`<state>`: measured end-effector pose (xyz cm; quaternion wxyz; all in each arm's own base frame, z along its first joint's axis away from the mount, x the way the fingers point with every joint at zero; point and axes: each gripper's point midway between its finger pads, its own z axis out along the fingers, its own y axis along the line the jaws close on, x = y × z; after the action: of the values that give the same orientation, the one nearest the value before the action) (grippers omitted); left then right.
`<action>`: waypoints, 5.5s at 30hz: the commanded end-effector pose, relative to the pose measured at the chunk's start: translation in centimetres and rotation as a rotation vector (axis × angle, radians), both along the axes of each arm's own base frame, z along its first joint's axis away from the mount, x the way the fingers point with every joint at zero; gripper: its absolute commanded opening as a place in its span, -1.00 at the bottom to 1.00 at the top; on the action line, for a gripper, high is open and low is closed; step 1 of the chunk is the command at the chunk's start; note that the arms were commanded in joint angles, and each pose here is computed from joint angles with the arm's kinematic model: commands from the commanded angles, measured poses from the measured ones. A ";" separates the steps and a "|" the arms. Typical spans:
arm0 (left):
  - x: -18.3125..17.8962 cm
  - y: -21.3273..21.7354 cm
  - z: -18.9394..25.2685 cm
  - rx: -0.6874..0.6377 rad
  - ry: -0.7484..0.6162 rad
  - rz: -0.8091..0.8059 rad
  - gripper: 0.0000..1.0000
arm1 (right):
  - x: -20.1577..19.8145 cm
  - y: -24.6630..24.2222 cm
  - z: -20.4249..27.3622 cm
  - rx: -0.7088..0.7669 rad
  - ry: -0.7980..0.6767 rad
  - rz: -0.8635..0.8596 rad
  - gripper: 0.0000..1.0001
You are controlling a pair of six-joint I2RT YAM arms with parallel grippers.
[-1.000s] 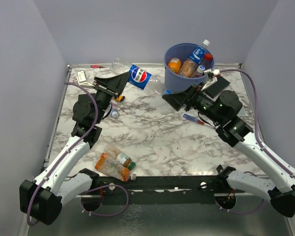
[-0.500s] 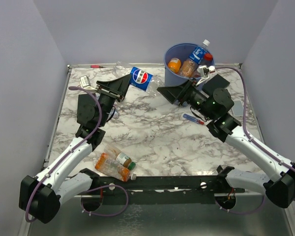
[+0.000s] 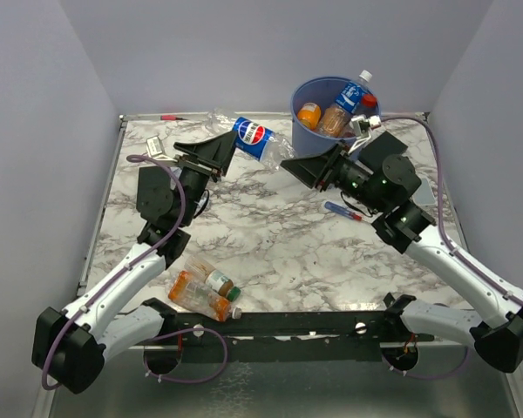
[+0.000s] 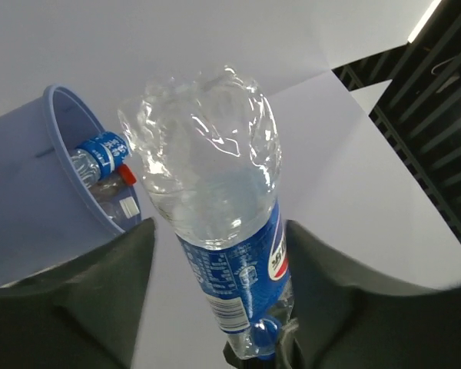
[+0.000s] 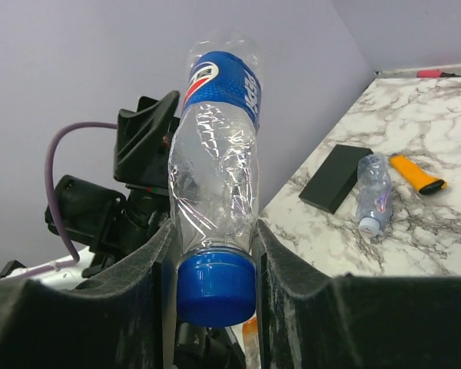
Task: Put the plastic bottles in the bin
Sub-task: Pick up the plastic bottle from the corner of the board, then place the plastic bottle in the trash bin.
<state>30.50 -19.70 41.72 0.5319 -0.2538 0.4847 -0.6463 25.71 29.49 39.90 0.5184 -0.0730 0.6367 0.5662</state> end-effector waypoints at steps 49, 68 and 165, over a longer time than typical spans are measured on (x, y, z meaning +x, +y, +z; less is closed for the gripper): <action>-5.8 -8.7 -7.3 1.761 -0.971 -0.170 0.58 | -7.0 -2.6 1.4 -0.635 0.059 0.322 -0.99; -9.2 -11.2 -3.5 1.227 -0.880 -0.142 -1.00 | -6.1 -5.5 8.5 -0.312 -0.194 -0.012 0.64; 4.0 8.9 -14.6 1.142 0.387 0.638 0.98 | 21.5 -20.2 2.0 -0.397 0.168 -0.854 0.47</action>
<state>34.57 -10.46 26.41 0.6504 -0.1668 0.7409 -0.0166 48.22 9.51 43.88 0.6406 0.1356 0.7364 0.1702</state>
